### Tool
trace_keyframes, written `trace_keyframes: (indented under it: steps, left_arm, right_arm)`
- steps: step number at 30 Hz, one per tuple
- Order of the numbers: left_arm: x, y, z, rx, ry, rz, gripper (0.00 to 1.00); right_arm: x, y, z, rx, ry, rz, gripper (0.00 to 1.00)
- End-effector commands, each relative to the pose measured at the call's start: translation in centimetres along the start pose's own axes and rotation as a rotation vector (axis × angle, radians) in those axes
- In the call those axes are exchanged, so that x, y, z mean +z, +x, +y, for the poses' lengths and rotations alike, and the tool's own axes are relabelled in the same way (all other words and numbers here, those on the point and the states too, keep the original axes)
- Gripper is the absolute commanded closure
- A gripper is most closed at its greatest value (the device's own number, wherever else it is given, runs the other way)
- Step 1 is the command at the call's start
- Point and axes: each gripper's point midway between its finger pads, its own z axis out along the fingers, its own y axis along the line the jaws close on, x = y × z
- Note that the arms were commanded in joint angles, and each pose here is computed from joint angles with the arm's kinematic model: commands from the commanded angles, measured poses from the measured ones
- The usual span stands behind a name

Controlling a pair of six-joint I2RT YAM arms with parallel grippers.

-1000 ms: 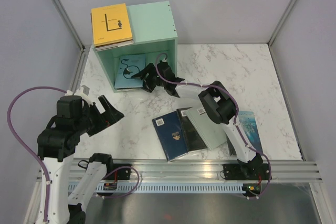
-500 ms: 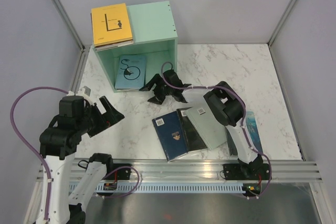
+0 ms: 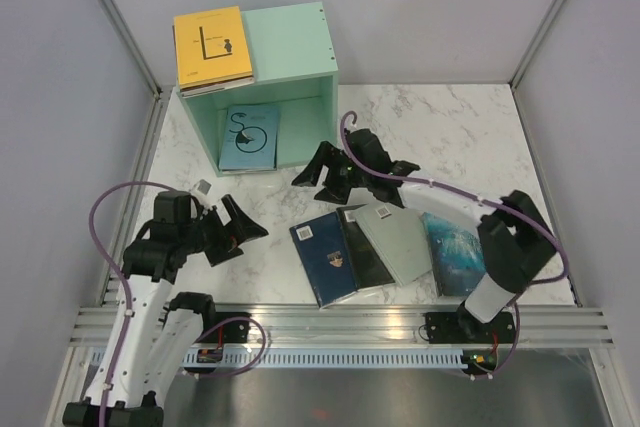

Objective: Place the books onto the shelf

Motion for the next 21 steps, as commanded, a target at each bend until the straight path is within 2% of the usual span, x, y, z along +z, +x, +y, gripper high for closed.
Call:
trace_keyframes:
  steps: [1, 5, 10, 15, 17, 21]
  left_arm:
    - [1.4, -0.5, -3.1, -0.005, 0.208, 0.009, 0.00]
    - [4.6, 0.7, -1.4, -0.045, 0.191, 0.081, 0.00]
    - [7.7, 1.9, -1.7, -0.037, 0.183, 0.141, 0.00]
    - [12.2, 3.4, -4.3, 0.003, 0.188, 0.229, 0.00]
    - [13.5, 3.1, -6.3, 0.015, 0.220, 0.224, 0.00]
    - [17.2, 4.7, -7.9, 0.046, 0.175, 0.288, 0.00]
  right_arm:
    - [-5.0, 0.6, -3.5, -0.082, 0.142, -0.033, 0.15]
    - [-9.5, -0.9, -8.2, -0.080, 0.315, -0.110, 0.13]
    - [-13.9, -2.1, -14.4, -0.044, 0.592, -0.149, 0.14]
    - [-16.1, -2.5, -18.1, -0.034, 0.774, -0.145, 0.13]
    - [-16.5, -2.6, -19.3, -0.012, 0.808, -0.139, 0.13]
    - [-17.4, -2.2, -22.4, 0.022, 0.888, -0.114, 0.13]
